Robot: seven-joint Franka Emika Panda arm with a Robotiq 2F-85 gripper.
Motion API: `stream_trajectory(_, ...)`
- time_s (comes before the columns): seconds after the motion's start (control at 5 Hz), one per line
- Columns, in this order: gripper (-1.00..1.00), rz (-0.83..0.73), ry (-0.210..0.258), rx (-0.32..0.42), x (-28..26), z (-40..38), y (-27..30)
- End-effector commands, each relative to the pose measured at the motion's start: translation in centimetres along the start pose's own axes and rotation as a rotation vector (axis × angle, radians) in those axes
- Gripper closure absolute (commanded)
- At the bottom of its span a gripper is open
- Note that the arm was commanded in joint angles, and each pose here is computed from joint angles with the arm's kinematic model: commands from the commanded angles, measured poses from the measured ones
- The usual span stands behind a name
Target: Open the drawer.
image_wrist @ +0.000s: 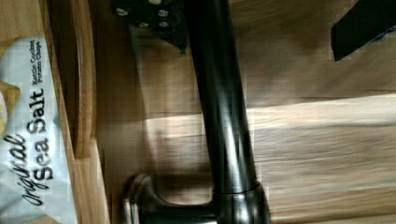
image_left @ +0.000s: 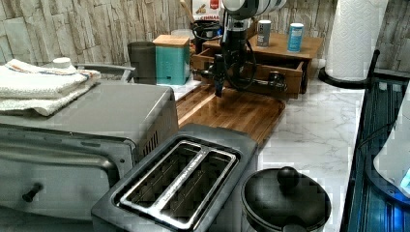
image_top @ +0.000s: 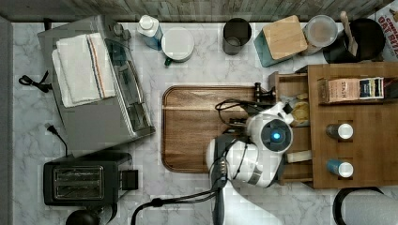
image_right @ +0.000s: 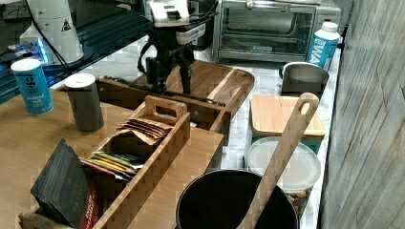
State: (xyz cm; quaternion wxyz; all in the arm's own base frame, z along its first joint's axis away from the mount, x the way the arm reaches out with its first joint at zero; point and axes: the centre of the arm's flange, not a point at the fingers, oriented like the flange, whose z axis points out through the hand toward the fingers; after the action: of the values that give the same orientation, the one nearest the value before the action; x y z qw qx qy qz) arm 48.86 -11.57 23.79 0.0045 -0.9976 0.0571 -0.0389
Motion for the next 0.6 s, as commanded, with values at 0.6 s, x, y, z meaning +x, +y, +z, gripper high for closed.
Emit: stream_trajectory(0.6, -1.0, -0.292, -0.036, 0.132, -3.9, -4.1, -17.5)
